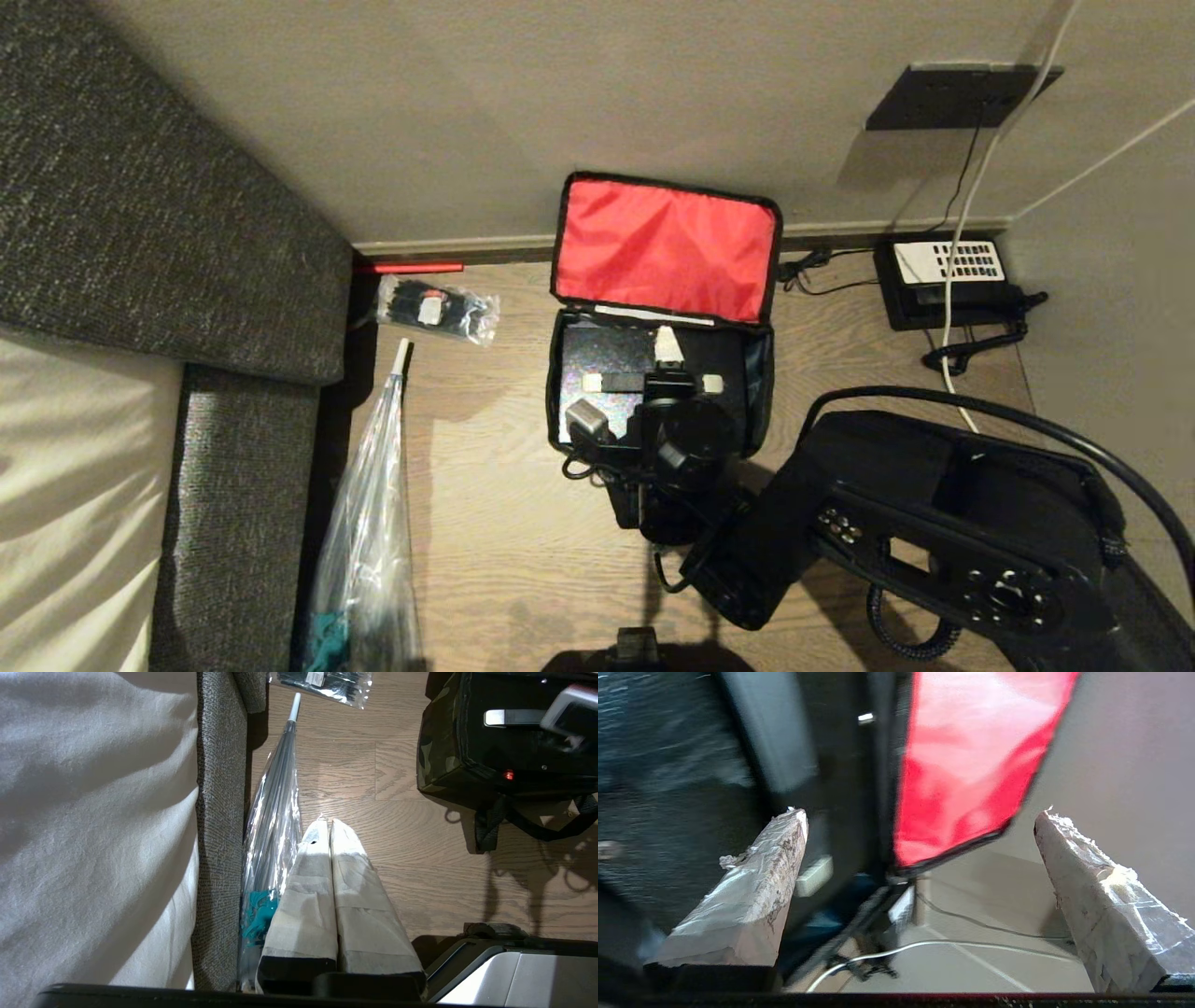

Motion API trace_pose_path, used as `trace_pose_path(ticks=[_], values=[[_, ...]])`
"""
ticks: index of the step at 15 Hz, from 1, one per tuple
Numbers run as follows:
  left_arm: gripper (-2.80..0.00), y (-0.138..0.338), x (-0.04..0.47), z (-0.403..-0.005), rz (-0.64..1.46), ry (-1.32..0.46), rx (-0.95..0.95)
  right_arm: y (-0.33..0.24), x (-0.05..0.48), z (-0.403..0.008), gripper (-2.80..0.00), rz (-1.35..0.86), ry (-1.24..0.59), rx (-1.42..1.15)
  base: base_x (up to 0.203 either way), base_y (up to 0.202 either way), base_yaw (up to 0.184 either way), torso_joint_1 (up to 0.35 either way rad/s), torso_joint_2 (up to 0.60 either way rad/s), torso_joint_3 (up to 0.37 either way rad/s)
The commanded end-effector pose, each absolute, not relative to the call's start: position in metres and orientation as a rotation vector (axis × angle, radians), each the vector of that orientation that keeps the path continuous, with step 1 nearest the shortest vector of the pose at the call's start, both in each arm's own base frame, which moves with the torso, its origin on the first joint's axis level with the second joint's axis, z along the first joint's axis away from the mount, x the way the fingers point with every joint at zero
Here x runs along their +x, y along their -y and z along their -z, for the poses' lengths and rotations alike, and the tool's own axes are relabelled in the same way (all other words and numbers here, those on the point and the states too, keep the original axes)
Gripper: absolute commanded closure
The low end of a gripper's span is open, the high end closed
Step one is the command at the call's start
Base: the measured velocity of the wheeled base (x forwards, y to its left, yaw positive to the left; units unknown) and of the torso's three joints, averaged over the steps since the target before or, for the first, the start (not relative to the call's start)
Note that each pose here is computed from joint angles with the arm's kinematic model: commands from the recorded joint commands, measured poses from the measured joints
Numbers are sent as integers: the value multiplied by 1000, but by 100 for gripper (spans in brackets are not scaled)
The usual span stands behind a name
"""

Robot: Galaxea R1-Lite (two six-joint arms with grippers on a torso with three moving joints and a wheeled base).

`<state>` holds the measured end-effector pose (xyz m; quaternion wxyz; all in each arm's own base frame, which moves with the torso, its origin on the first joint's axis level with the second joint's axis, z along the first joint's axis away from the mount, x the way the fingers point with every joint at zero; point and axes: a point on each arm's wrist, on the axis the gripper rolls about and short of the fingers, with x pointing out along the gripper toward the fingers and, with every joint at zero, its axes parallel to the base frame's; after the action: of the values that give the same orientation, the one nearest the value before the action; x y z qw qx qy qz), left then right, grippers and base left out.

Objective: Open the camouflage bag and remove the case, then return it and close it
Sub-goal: Grip the handle

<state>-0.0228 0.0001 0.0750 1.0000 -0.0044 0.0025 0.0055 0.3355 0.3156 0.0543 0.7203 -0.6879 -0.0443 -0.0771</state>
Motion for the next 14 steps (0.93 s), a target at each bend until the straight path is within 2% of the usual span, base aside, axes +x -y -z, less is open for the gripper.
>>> trace_pose_path(ticks=[1, 6, 14], values=[[0, 0, -23, -74, -12, -8, -9, -317, 337, -41, -280, 161, 86, -1522, 0, 0, 0, 0, 0, 0], [0, 0, -23, -74, -12, -8, -9, -319, 340, -23, -280, 145, 73, -1514, 0, 0, 0, 0, 0, 0], [0, 0, -23, -74, -12, -8, -9, -326, 354, -20, -280, 181, 95, -1486, 0, 0, 0, 0, 0, 0]])
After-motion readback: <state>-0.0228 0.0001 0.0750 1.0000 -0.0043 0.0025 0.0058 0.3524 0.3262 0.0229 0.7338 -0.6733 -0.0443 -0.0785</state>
